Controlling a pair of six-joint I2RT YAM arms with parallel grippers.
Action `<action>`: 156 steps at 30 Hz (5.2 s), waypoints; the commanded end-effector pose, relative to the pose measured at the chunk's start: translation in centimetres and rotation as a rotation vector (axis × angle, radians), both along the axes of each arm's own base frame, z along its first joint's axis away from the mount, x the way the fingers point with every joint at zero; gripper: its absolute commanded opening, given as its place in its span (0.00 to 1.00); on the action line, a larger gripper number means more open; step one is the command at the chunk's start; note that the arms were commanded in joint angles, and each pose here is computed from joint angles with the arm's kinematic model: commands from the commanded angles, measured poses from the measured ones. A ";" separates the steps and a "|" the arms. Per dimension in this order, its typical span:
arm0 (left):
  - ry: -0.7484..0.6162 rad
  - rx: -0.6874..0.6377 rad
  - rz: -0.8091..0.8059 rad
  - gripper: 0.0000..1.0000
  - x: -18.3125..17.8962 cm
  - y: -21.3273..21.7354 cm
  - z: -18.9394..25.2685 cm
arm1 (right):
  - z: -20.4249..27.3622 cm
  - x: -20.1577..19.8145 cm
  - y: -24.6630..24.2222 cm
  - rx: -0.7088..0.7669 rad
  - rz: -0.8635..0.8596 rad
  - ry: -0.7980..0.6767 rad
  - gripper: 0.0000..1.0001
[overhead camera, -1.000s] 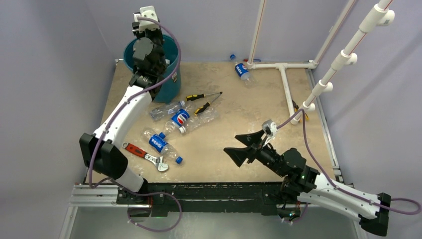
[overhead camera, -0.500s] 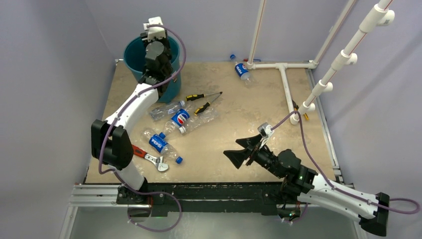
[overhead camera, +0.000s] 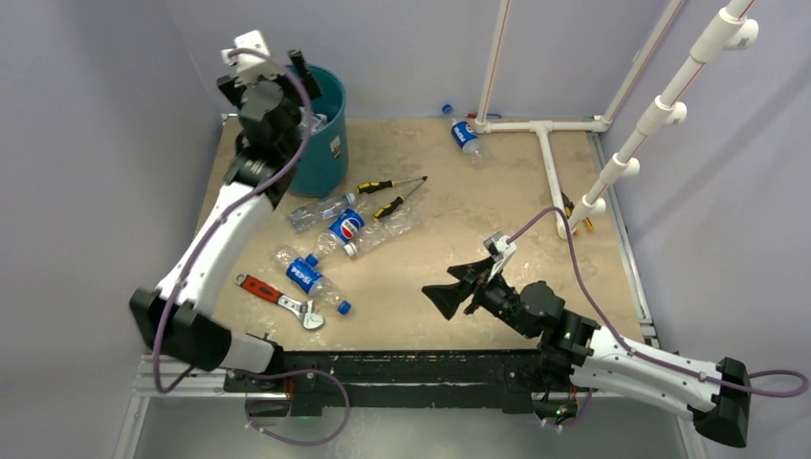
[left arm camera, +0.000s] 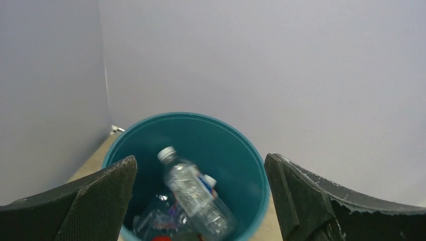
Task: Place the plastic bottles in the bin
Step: Place the plastic bottle in the trash bin, then pick up the plastic bottle from the corner of the board.
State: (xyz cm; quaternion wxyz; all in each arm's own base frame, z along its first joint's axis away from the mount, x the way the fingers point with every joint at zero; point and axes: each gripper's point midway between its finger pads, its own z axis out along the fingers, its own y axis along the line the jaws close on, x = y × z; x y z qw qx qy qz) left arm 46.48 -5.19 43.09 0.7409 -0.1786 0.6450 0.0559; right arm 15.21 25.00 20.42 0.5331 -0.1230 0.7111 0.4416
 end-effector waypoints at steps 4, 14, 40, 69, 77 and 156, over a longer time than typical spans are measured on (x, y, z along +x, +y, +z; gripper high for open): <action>-0.044 -0.277 -0.330 0.99 -11.5 -2.1 1.0 | 2.7 1.7 0.7 0.180 -0.087 0.028 0.99; 0.256 -0.359 -0.261 0.99 -18.3 0.0 -8.9 | -1.2 6.3 3.8 0.002 -0.253 0.119 0.99; 0.375 -0.384 -0.270 0.99 -25.3 1.6 -16.8 | -2.8 20.4 -4.4 -0.168 -0.813 0.258 0.94; 0.406 -0.510 -0.440 0.99 -23.2 -3.0 -19.3 | -7.0 39.1 -11.4 -0.398 -1.107 0.093 0.99; 0.446 -0.524 -0.449 0.99 -22.5 -3.7 -21.6 | -7.8 42.6 -13.9 -0.449 -1.130 0.078 0.99; 0.251 -0.581 -0.565 0.98 -23.8 -4.5 -14.3 | 1.7 24.4 -0.2 -0.210 -0.567 -0.116 0.48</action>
